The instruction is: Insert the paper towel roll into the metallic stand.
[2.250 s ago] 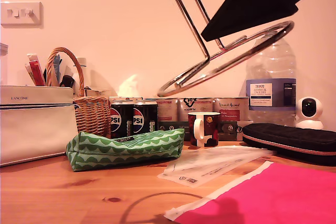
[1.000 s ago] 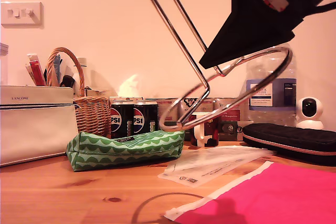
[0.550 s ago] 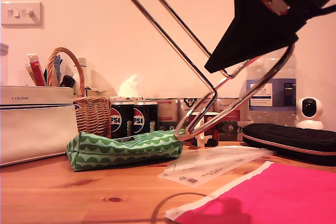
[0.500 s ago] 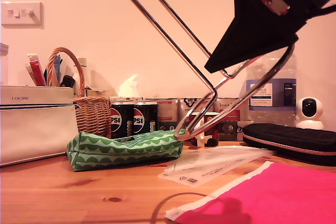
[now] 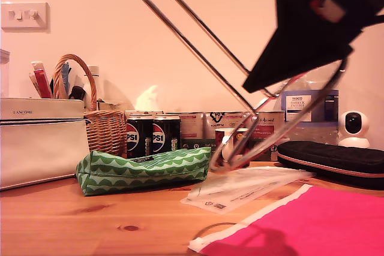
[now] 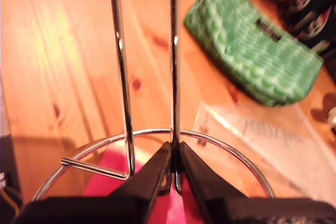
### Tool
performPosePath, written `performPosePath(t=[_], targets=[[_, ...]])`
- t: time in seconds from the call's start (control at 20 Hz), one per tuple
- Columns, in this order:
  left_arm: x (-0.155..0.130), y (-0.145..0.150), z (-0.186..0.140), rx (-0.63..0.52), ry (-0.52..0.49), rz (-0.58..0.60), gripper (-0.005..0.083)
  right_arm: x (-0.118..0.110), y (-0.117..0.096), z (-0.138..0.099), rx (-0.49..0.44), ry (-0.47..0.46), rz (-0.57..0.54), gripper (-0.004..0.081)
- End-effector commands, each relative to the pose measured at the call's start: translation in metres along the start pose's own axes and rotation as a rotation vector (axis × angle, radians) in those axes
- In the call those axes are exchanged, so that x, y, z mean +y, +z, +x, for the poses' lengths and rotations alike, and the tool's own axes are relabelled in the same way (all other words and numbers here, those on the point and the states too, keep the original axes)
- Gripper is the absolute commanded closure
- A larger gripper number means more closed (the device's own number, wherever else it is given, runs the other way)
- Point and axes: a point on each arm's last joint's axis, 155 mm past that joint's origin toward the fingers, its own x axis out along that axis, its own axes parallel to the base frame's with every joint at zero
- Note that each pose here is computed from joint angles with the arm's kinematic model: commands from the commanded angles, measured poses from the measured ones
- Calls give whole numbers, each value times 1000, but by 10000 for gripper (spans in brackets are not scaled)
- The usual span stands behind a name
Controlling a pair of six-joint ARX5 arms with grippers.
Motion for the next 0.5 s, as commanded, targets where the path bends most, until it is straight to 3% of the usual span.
performPosePath(t=[0.0,0.45], targets=[[4,10,-6,-38,-3,-21,797,-9,21,-15,-83,-33,12,781],[10,13,-7,-49,26,-31,797,-12,38,-55,-198,-63,12,781]])
